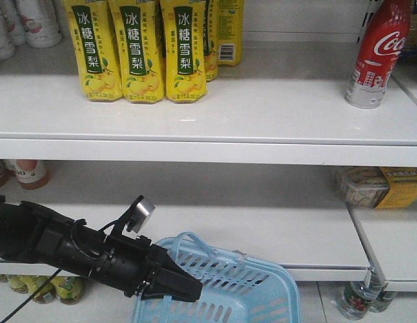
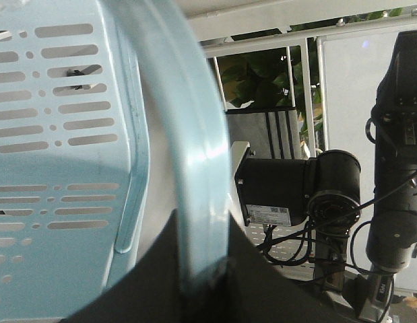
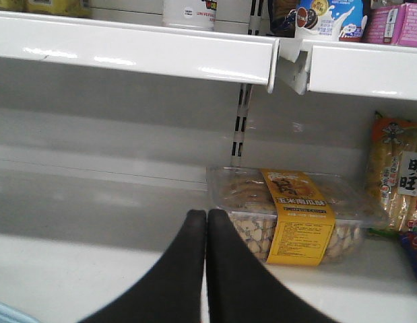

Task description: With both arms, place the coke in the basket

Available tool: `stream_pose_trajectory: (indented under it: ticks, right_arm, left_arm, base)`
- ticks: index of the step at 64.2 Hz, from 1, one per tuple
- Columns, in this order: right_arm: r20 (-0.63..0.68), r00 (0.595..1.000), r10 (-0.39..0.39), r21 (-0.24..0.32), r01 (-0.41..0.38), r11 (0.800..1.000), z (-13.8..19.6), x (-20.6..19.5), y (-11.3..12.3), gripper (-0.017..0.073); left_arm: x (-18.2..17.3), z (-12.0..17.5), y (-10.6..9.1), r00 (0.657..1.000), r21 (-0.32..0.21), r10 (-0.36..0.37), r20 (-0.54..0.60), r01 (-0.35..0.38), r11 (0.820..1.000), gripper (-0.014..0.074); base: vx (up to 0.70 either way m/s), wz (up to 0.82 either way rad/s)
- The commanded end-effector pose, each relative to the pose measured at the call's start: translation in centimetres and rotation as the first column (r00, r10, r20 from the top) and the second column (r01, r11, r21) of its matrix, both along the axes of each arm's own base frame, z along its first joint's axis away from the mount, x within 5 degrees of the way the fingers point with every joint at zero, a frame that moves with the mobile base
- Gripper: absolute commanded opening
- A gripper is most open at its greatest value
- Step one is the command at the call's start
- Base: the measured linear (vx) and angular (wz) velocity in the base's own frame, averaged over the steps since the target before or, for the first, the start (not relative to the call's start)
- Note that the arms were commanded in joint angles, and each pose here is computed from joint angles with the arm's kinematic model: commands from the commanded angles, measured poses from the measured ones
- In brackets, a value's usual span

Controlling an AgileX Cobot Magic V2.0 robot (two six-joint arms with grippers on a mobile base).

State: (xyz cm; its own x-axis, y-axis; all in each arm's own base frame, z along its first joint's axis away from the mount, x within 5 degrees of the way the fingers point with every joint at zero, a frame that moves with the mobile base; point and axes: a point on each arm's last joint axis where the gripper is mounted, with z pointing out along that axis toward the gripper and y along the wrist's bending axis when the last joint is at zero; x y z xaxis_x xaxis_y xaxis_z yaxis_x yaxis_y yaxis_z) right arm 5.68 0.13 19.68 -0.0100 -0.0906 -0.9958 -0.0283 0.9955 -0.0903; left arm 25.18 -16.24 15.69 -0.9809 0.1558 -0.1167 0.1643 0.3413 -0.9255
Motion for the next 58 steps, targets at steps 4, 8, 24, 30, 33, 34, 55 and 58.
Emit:
stream_pose_trajectory:
  ticks: [4,8,24,30,33,34,55,58]
  right_arm:
    - [0.215,0.976,0.013,0.014,-0.017,1.000,1.7,-0.3,0.1,-0.0009]
    - [0.263,0.965,0.010,0.054,-0.026,0.998,2.7,-0.5,0.1,-0.0009]
    - [0.141,0.990,0.003,0.081,-0.015,0.997,7.0,-0.5,0.0,-0.0009]
    - [0.133,0.991,0.003,0.081,-0.014,0.997,9.3,0.0,0.0,-0.0009]
    - [0.138,0.990,0.003,0.081,-0.014,0.997,10.2,0.2,0.1,-0.0009]
    - [0.141,0.990,0.003,0.081,-0.015,0.997,10.7,0.3,0.1,-0.0009]
    - [0.138,0.990,0.003,0.070,-0.013,0.997,12.2,1.3,0.1,-0.0004]
    - [0.123,0.992,0.003,0.078,-0.013,0.997,12.1,1.6,0.1,0.0005]
  left_arm:
    - [0.3,2.6,-0.4,0.998,-0.112,0.011,0.065,-0.004,0.994,-0.0008]
    - [0.3,2.6,-0.4,0.998,-0.112,0.011,0.065,-0.004,0.994,-0.0008]
    - [0.3,2.6,-0.4,0.998,-0.112,0.011,0.065,-0.004,0.994,-0.0008]
    - [0.3,2.6,-0.4,0.998,-0.112,0.011,0.065,-0.004,0.994,-0.0008]
    - [0.3,2.6,-0.4,0.998,-0.112,0.011,0.065,-0.004,0.994,-0.0008]
    - [0.3,2.6,-0.4,0.998,-0.112,0.011,0.065,-0.004,0.994,-0.0008]
    - [0.3,2.6,-0.4,0.998,-0.112,0.011,0.065,-0.004,0.994,-0.0008]
    - [0.3,2.6,-0.4,0.998,-0.112,0.011,0.065,-0.004,0.994,-0.0008]
  base:
    - [0.00,0.00]
    - [0.00,0.00]
    - [0.00,0.00]
    - [0.00,0.00]
    - [0.00,0.00]
    - [0.00,0.00]
    - [0.00,0.00]
    - [0.00,0.00]
